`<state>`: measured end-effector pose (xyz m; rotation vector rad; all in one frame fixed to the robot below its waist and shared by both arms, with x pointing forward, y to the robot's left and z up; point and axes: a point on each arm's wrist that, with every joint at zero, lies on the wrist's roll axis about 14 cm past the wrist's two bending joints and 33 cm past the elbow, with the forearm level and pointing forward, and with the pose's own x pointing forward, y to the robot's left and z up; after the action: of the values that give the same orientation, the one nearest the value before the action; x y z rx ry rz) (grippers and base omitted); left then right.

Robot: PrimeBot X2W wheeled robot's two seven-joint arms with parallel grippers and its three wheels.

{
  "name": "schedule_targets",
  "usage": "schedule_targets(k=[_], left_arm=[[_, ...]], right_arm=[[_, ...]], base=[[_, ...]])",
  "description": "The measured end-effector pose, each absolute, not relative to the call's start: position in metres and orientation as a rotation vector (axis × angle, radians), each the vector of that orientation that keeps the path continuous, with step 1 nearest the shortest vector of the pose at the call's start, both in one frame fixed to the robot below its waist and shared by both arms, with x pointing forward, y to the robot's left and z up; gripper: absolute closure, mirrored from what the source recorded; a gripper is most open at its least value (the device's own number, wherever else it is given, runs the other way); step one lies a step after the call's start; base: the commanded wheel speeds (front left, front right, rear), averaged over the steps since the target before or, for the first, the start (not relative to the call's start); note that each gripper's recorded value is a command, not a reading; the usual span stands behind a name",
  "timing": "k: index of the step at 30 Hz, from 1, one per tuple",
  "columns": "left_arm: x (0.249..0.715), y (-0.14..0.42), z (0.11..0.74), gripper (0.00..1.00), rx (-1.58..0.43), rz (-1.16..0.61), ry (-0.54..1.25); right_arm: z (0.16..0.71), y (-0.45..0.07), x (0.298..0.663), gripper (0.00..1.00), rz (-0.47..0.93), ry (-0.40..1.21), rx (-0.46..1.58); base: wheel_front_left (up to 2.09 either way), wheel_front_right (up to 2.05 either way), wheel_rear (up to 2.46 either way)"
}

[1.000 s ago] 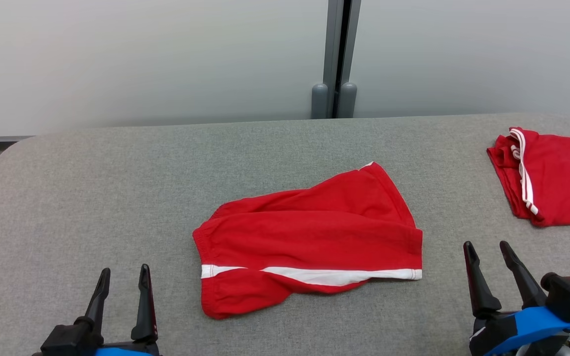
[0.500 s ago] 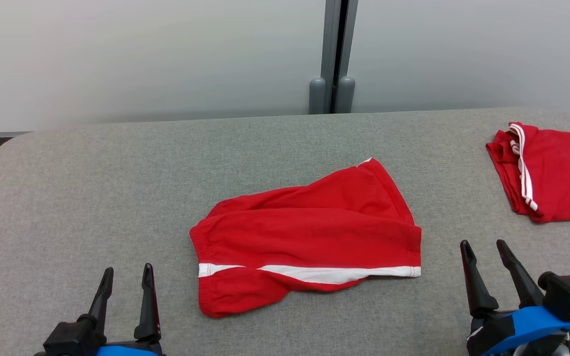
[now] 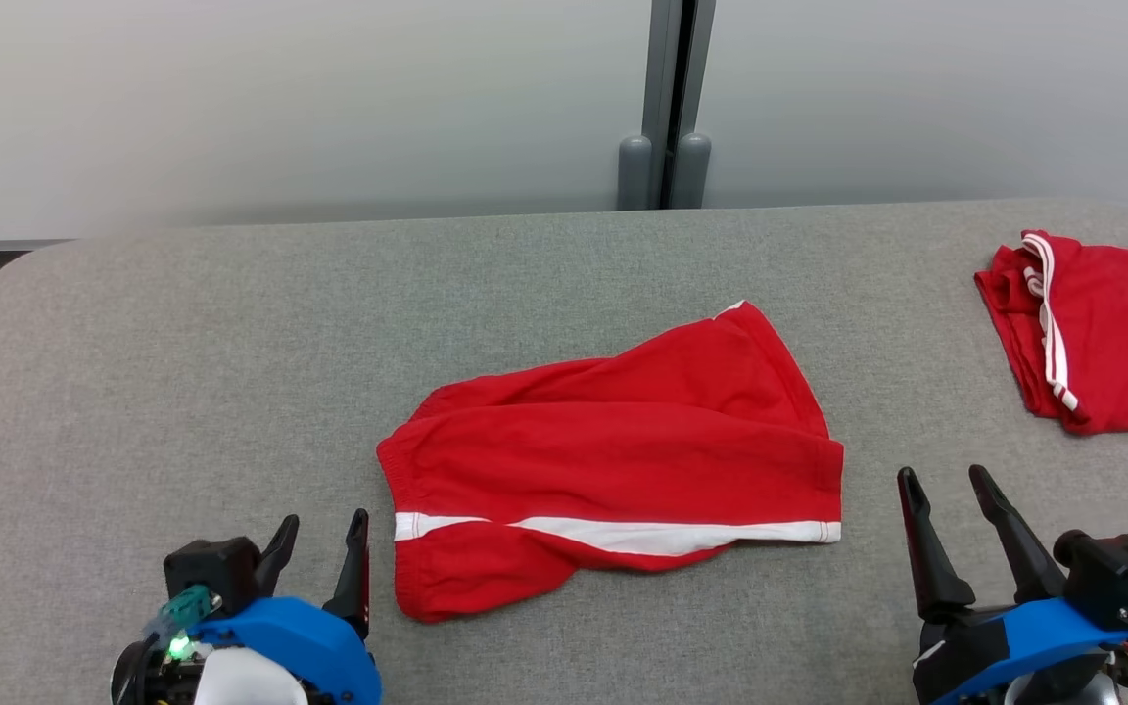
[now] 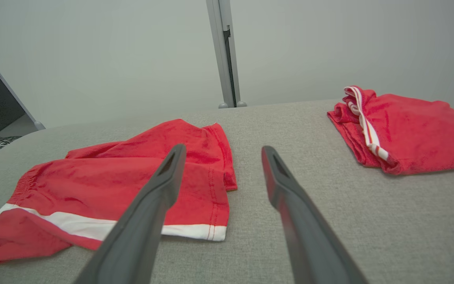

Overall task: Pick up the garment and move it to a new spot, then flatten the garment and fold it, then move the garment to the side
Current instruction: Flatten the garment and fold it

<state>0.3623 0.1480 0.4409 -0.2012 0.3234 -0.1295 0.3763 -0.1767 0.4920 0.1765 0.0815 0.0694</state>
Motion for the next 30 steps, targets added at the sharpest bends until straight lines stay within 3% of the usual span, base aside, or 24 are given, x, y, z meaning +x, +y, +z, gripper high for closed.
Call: schedule_targets(k=[10,28,29,30], left_arm=[[0.373,0.126,0.397,0.0,-0.222,-0.205,0.61],[0.376,0.104,0.365,0.0,-0.297,-0.269,0.801],[0.376,0.103,0.365,0.09,-0.296,-0.271,0.801],[0.376,0.103,0.365,0.56,-0.295,-0.273,0.8]], right_arm=[[0.483,-0.174,0.382,0.0,0.074,0.102,0.183],[0.474,-0.18,0.387,0.0,0.054,0.12,0.183],[0.473,-0.18,0.387,0.0,0.052,0.12,0.183],[0.473,-0.18,0.386,0.0,0.052,0.121,0.183]], base=[[0.0,0.0,0.0],[0.0,0.0,0.0],[0.0,0.0,0.0],[0.0,0.0,0.0]])
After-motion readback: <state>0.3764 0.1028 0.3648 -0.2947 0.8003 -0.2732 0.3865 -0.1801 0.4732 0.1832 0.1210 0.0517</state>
